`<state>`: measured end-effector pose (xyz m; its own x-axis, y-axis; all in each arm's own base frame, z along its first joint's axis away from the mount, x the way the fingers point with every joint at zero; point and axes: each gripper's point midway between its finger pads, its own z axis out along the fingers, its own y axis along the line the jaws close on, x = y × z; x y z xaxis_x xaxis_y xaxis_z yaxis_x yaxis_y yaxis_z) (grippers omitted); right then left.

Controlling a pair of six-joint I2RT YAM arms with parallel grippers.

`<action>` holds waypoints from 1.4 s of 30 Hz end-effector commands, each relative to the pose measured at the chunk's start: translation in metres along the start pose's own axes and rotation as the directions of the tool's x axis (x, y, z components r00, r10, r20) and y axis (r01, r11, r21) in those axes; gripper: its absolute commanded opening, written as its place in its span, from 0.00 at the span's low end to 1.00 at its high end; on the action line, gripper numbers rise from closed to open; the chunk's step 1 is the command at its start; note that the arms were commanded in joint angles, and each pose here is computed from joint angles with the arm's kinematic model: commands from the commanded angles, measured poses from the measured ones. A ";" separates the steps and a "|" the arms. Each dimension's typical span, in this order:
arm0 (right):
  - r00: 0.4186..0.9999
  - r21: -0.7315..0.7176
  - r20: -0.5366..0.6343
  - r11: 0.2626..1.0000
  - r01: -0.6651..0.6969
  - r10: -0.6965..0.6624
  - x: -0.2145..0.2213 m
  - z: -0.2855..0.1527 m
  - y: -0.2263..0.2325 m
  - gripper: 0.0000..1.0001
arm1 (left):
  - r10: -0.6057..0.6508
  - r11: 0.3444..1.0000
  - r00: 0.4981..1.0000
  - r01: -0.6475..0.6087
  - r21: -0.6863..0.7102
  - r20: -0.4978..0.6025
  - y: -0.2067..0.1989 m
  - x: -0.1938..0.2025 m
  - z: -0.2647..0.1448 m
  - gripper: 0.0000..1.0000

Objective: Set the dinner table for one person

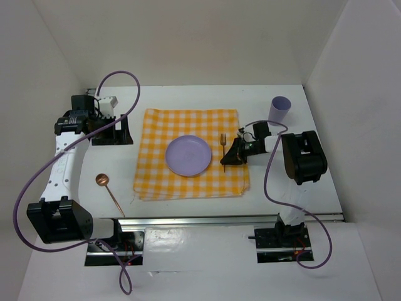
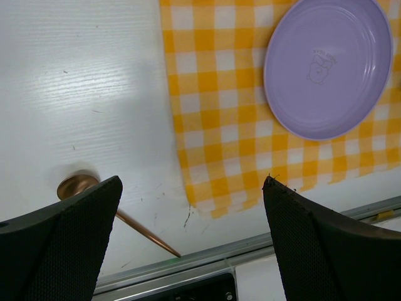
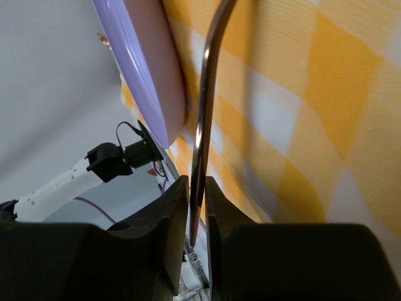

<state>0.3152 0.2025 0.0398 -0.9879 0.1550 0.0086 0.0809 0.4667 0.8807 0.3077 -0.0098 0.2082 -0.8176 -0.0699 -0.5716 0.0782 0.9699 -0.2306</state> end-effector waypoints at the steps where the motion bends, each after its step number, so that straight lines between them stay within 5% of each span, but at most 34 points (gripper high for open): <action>1: 0.999 0.014 0.011 0.999 -0.031 0.031 -0.008 -0.004 -0.006 0.24 | 0.020 1.000 1.000 -0.020 0.017 0.016 -0.003 -0.007 -0.005 0.99; 15: 0.997 0.092 0.054 0.994 -0.051 0.047 -0.005 -0.020 0.005 0.44 | 0.023 0.999 1.000 -0.023 0.029 -0.001 -0.002 -0.006 0.000 0.99; 29: 0.998 0.162 -0.029 0.986 -0.048 0.053 0.011 0.005 0.002 0.44 | 0.042 0.999 0.999 -0.042 0.029 0.000 -0.002 -0.006 0.000 0.99; 42: 1.000 0.322 0.021 0.947 -0.006 -0.001 -0.005 -0.004 -0.007 0.44 | 0.032 0.999 0.999 -0.031 0.033 -0.006 0.000 -0.003 0.001 0.99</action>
<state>0.3156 0.1966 0.0312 -0.9805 0.1943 0.0307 0.1571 0.6799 0.7163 0.3076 -0.0086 0.2019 -0.8309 -0.0522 -0.5540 0.0948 0.9678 -0.2333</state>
